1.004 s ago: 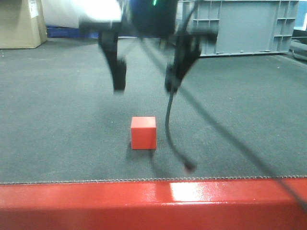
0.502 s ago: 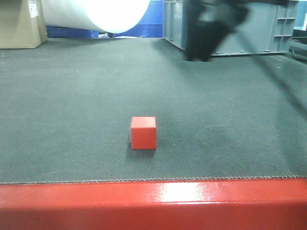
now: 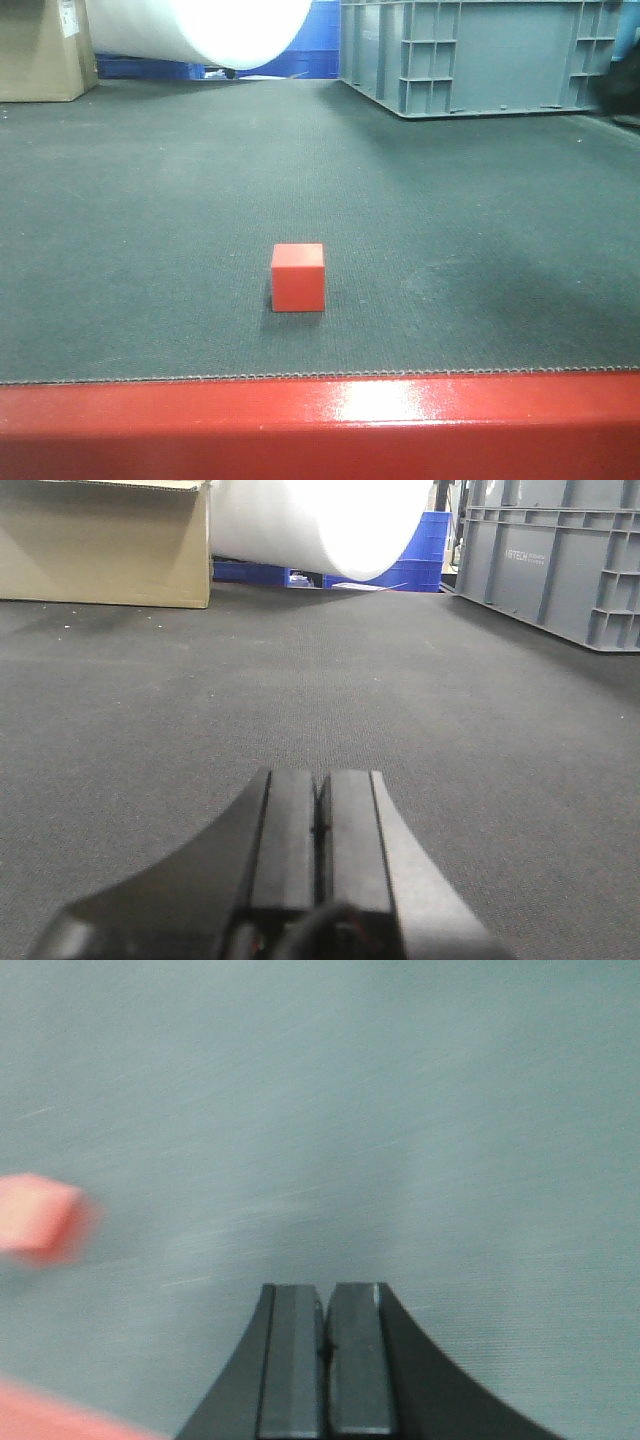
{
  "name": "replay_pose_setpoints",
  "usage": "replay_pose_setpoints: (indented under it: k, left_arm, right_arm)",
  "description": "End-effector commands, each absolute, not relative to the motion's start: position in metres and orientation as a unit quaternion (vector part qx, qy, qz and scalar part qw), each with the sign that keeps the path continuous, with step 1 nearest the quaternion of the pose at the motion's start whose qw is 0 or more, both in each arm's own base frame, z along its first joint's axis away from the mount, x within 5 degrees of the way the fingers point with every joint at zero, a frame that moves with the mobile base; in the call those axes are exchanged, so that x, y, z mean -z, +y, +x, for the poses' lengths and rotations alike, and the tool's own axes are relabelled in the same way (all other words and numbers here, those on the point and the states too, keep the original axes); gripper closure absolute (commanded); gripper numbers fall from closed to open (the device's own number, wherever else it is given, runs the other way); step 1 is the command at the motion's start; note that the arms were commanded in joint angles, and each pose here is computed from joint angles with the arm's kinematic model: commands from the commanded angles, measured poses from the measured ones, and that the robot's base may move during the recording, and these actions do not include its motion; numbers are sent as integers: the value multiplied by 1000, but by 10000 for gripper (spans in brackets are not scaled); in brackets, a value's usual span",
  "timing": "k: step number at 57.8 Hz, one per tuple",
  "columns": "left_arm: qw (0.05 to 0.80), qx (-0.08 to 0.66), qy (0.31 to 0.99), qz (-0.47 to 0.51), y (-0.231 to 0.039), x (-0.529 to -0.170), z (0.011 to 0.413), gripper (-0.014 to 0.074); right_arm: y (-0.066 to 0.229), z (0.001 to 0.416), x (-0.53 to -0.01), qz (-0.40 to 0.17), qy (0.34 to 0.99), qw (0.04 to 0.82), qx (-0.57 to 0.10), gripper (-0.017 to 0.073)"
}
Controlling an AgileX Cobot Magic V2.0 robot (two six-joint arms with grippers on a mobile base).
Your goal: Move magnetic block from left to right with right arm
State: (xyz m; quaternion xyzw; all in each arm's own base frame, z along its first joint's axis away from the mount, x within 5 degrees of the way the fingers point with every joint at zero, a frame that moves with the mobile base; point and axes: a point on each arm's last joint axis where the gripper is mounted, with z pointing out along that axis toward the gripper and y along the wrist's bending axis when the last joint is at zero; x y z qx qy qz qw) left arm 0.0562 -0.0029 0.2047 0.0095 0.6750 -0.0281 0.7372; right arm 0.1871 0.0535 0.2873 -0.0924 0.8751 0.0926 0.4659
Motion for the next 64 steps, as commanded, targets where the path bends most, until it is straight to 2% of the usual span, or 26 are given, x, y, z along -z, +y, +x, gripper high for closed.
replay_pose_setpoints:
  k: [1, 12, 24, 35, 64]
  left_arm:
    - [766, 31, 643, 4, -2, -210, 55, 711]
    - [766, 31, 643, 4, -2, -210, 55, 711]
    - [766, 31, 643, 4, -2, -210, 55, 711]
    - [766, 31, 643, 4, -2, -210, 55, 711]
    - [766, 31, 643, 4, -2, -210, 55, 711]
  right_arm:
    - [36, 176, -303, -66, 814, 572, -77, 516]
    - [11, 138, -289, -10, 734, 678, -40, 516]
    - [6, 95, -270, -4, 678, 734, -39, 516]
    - [4, 73, -271, -3, 638, 769, -43, 516]
    - [3, 70, -267, -1, 627, 778, -43, 516]
